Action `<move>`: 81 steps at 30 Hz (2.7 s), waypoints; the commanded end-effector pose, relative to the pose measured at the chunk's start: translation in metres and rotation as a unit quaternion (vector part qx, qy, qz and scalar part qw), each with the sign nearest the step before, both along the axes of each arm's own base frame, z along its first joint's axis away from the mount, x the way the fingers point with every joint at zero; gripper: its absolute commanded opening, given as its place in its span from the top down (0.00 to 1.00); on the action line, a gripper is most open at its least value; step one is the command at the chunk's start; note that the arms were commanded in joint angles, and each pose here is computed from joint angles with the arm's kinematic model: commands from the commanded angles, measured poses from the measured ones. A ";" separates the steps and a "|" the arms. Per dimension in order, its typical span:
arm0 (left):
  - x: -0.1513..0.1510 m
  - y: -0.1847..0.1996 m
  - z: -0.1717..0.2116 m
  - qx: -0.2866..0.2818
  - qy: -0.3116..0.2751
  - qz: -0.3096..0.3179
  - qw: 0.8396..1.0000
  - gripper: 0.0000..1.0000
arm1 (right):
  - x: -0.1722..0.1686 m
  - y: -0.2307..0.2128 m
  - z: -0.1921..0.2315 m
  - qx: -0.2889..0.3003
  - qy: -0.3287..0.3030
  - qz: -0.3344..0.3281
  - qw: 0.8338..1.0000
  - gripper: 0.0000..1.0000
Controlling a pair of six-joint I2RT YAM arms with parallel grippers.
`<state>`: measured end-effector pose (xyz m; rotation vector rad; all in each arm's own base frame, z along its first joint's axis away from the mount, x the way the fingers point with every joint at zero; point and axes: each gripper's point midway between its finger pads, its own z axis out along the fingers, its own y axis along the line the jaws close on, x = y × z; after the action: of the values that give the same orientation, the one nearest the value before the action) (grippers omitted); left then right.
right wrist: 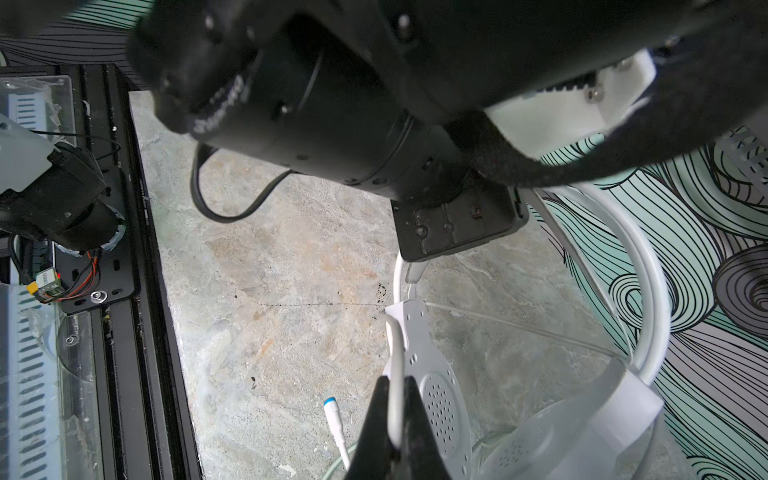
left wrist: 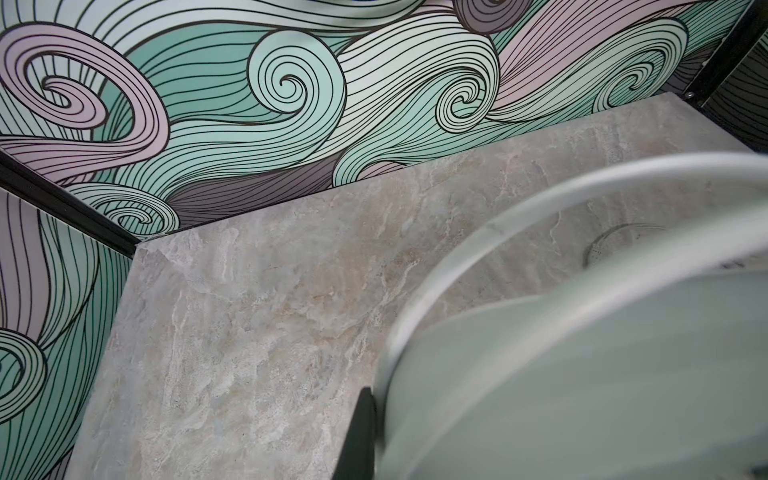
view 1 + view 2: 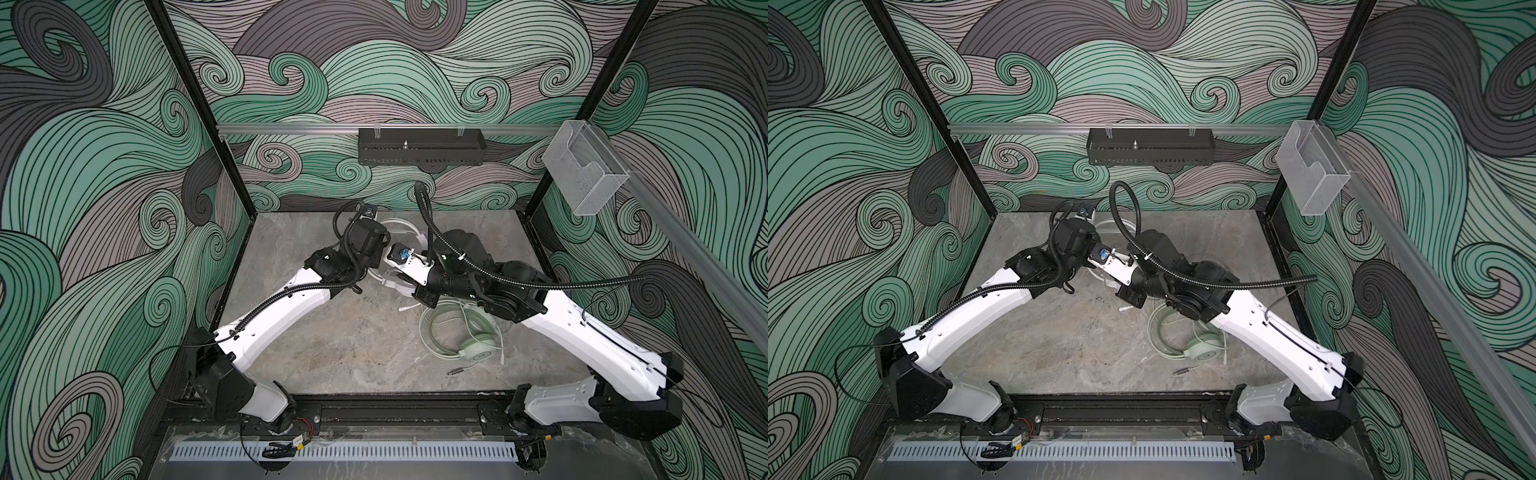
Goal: Wrap the headphones
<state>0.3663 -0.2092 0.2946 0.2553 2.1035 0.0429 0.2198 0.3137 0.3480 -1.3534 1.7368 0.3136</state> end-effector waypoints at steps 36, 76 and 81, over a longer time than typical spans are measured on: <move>-0.051 0.019 0.040 0.183 -0.015 -0.147 0.972 1.00 | 0.032 -0.049 0.041 -0.040 -0.130 -0.082 0.987 1.00; -0.106 -0.010 0.082 -0.029 0.008 -0.251 0.967 1.00 | 0.062 -0.090 0.051 0.073 -0.142 -0.134 0.978 0.83; -0.104 -0.007 0.097 -0.052 -0.001 -0.239 0.970 1.00 | 0.066 -0.089 0.039 0.084 -0.136 -0.134 0.978 0.84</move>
<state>0.2682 -0.2194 0.3532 0.7707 2.0556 -0.2565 0.2847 0.2244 0.3781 -1.0289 1.6340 0.0715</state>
